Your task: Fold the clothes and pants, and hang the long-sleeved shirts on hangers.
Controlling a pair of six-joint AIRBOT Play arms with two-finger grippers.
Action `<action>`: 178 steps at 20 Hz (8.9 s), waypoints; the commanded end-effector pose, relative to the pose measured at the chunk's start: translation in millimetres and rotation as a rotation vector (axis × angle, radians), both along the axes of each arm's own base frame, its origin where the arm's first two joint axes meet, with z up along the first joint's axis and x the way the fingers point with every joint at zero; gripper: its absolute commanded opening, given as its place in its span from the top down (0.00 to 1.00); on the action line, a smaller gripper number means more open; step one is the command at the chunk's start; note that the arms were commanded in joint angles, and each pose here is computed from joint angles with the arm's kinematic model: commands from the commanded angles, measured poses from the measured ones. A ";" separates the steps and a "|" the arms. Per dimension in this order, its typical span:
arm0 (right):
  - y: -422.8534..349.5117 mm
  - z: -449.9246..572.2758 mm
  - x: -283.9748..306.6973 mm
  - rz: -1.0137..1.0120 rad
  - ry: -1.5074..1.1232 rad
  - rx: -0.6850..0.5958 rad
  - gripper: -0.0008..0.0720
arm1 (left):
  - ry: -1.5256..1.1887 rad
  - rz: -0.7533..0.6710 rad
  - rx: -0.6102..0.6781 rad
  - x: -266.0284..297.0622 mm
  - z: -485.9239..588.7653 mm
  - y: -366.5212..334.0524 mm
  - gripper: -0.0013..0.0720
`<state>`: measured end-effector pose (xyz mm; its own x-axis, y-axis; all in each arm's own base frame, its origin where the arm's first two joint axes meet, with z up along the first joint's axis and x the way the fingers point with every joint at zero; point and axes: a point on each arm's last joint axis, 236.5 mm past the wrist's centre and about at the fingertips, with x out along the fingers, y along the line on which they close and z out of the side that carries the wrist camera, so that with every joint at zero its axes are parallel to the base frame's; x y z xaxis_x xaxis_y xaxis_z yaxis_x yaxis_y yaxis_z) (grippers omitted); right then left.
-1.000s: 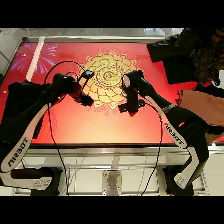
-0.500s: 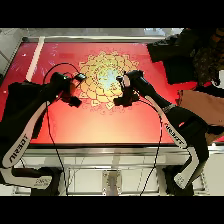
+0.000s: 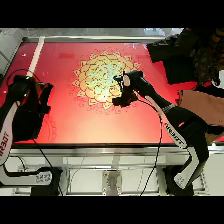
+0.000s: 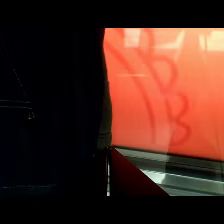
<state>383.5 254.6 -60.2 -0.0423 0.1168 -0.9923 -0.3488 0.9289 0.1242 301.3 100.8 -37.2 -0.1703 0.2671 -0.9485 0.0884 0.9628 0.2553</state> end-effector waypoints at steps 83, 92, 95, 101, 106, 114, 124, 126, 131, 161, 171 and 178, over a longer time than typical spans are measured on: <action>-53.1 108.6 -82.9 0.442 0.012 0.139 0.44 | 0.173 -1.053 -0.433 -32.6 70.5 -300.3 0.94; -54.4 8.6 -82.6 0.586 -0.078 0.006 0.30 | 0.139 -0.862 -0.423 -8.8 65.3 -246.7 0.94; -80.3 -8.7 -74.9 0.392 -0.049 0.041 0.23 | 0.113 -0.814 -0.466 -2.9 66.6 -241.3 0.94; -73.5 -18.3 -69.3 0.234 0.003 0.228 0.23 | 0.081 -0.812 -0.473 3.7 65.8 -243.9 0.94; -66.9 -40.0 -75.3 0.193 0.069 0.235 0.25 | 0.080 -0.809 -0.472 3.7 65.8 -243.9 0.94; -38.8 -47.5 -85.4 0.130 0.144 0.356 0.41 | 0.085 -0.808 -0.472 4.0 64.1 -244.0 0.94; -2.3 -0.2 -57.9 0.082 0.030 0.522 0.98 | 0.067 -0.808 -0.470 5.8 67.2 -243.3 0.94; -2.7 51.9 -31.0 0.108 -0.150 0.528 0.98 | 0.027 -0.816 -0.464 6.7 78.2 -242.5 0.94; -15.3 254.3 -13.0 0.178 -0.712 0.595 0.98 | -0.329 -0.864 -0.309 34.2 152.5 -221.0 0.94; -31.0 266.2 18.4 -0.015 -0.874 0.409 0.98 | -0.624 -0.825 -0.266 94.7 204.4 -236.4 0.94; -98.6 214.9 171.6 -0.197 -1.163 0.311 0.98 | -0.770 -0.678 -0.248 243.2 86.9 -222.5 0.94; -89.2 158.7 134.8 -0.208 -0.865 0.289 0.98 | -0.720 -0.776 -0.254 238.3 74.9 -229.1 0.94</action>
<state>545.6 153.6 138.6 0.8609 0.2599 -0.4374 -0.2491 0.9649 0.0832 552.0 -130.2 54.2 0.6423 -0.1630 -0.7489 0.5383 0.7915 0.2894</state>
